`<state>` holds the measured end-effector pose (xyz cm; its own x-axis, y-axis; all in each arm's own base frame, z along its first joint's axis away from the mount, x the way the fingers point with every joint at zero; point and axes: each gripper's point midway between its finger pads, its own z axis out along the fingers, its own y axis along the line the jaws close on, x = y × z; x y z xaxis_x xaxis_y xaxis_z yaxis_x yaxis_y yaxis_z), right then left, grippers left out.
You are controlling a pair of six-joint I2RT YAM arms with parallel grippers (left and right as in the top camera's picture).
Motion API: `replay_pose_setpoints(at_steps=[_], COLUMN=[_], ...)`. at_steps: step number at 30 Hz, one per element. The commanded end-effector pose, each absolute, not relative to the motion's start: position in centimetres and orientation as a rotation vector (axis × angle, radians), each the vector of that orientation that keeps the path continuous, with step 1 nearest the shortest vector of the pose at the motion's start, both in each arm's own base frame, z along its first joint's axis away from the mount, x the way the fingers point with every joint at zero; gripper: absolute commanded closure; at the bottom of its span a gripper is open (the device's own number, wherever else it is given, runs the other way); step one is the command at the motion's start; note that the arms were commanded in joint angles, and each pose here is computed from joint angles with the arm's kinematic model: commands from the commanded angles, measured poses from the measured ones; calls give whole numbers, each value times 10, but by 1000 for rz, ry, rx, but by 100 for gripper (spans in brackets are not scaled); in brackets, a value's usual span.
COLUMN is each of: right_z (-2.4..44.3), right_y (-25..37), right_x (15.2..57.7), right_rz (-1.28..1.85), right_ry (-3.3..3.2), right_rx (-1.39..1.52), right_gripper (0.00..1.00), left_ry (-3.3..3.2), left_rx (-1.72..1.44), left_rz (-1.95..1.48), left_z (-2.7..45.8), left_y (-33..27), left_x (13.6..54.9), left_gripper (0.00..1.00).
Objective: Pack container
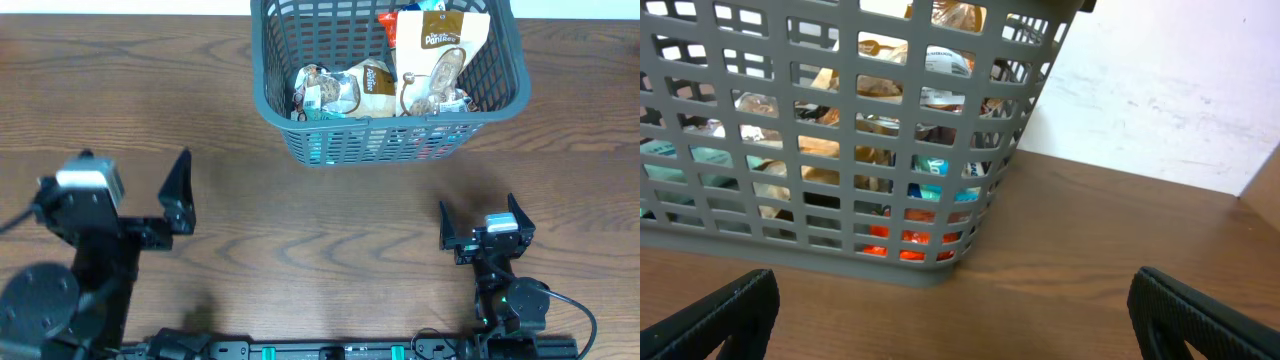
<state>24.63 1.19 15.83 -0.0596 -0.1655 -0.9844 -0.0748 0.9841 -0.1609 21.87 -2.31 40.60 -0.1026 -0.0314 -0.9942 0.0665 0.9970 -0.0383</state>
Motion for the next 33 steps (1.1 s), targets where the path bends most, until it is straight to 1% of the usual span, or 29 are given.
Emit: replay_pose_setpoints(at_steps=[1,6,9,23,33], right_z=[158,158,158,158,158], right_y=[13,13,13,13,13], right_x=[246,246,246,246,246], right_rz=[-77,-77,-77,-77,-77], right_ry=[1628,1628,1628,1628,1628], right_rx=[-196,-196,-196,-196,-196], right_gripper=[1,1,1,1,1], left_ry=[1662,1662,1636,1564,1577], left_rx=[162,138,136,69,42], left_rz=[-76,-31,-34,44,66], left_z=[373,321,299,230,198], left_y=[-31,-18,-16,9,16], left_x=[214,215,219,237,238], left_gripper=[1,1,1,1,1])
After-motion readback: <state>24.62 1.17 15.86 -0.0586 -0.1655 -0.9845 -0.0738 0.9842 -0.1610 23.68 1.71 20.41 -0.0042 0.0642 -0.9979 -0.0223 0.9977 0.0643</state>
